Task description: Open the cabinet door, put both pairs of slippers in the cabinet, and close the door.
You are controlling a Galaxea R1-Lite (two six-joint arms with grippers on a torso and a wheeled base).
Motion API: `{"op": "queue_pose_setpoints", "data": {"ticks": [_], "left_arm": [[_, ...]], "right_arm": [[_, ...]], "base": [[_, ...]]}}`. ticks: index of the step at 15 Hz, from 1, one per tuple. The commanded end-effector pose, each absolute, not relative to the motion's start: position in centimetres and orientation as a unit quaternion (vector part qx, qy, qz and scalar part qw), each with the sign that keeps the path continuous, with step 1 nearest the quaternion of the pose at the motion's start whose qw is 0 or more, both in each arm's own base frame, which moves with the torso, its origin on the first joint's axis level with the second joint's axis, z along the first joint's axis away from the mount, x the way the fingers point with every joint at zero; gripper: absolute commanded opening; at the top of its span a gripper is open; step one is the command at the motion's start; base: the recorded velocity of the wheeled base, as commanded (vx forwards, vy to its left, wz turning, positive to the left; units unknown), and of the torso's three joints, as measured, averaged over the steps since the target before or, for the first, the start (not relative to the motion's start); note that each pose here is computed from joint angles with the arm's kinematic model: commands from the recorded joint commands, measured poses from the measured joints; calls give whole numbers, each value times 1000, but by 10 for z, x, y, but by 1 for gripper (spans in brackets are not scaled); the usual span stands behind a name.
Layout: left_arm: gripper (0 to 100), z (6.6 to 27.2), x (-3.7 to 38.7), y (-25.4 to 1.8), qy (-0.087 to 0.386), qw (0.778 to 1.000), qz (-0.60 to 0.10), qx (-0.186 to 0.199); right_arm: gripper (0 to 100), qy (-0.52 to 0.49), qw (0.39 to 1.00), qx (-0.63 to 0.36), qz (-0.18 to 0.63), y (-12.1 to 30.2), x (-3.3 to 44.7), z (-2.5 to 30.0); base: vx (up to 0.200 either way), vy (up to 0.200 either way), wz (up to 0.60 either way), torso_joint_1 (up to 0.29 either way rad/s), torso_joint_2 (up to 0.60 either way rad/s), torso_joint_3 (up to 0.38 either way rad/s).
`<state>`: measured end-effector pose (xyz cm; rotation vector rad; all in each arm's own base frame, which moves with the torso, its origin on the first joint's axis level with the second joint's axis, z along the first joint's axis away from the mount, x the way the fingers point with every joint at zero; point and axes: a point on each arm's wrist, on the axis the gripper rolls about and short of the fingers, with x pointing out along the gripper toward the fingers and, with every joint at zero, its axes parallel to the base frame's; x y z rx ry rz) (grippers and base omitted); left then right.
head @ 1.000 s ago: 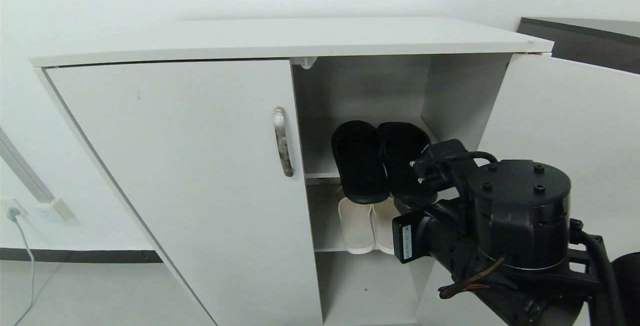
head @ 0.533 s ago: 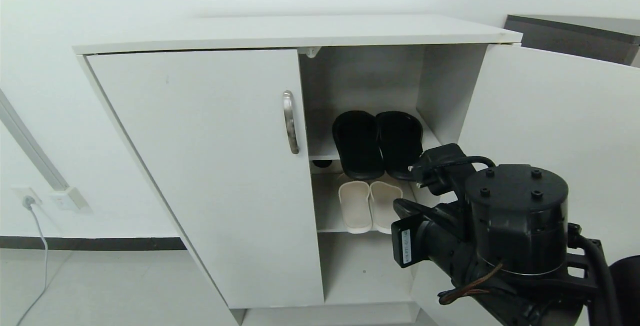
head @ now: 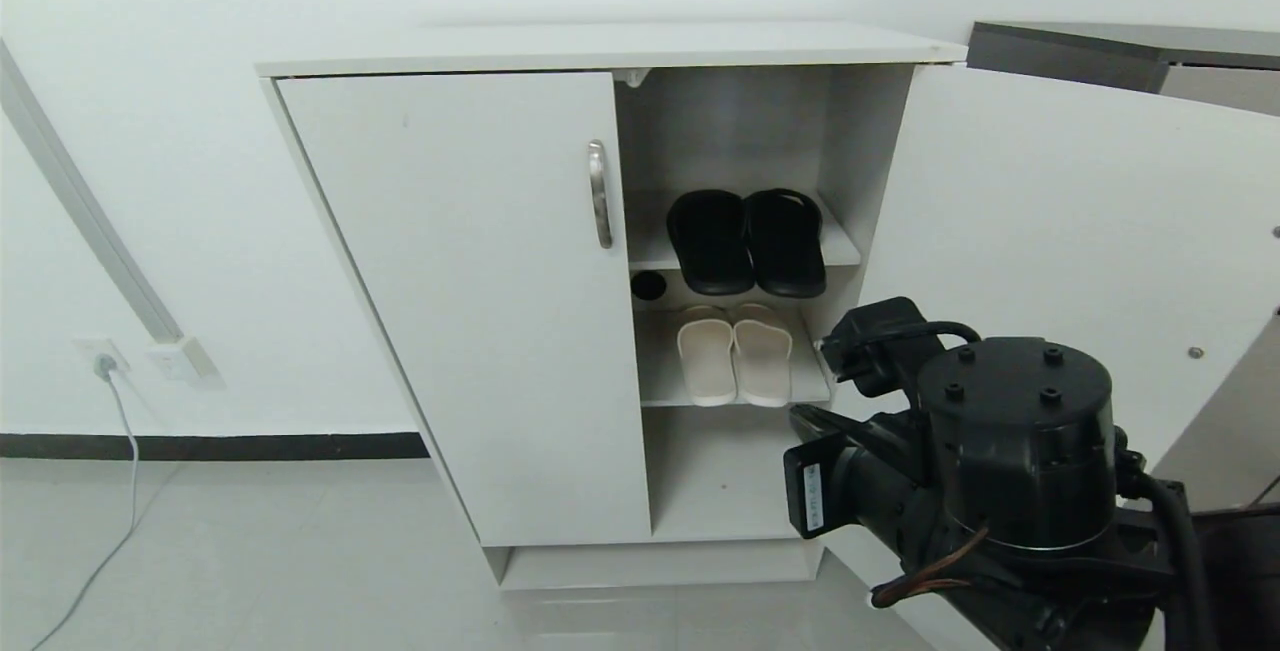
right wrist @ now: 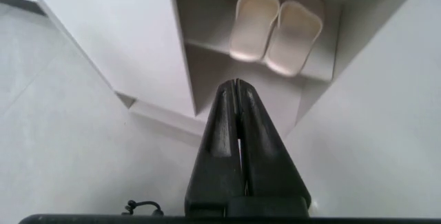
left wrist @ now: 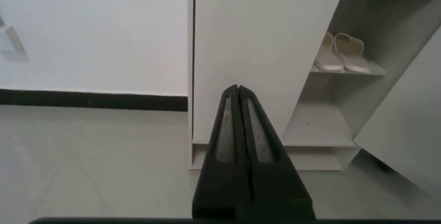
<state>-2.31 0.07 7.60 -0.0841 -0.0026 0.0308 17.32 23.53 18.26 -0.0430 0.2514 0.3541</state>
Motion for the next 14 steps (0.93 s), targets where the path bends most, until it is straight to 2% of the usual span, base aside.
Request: {"op": "queue_pose_setpoints", "data": {"ticks": [1,6,14], "left_arm": [[0,76,-23,1,-1,999,16,-42],[0,76,-23,1,-1,999,15,-42],[0,76,-23,1,-1,999,16,-42]], "right_arm": [[0,135,976,-27,166,237,180,174],[0,148,978,-43,144,231,191,163],[0,154,977,-50,141,231,191,159]], "base": [[-200,0,0,2,12,2],[-200,0,0,2,1,3],[0,0,0,0,0,0]]}}
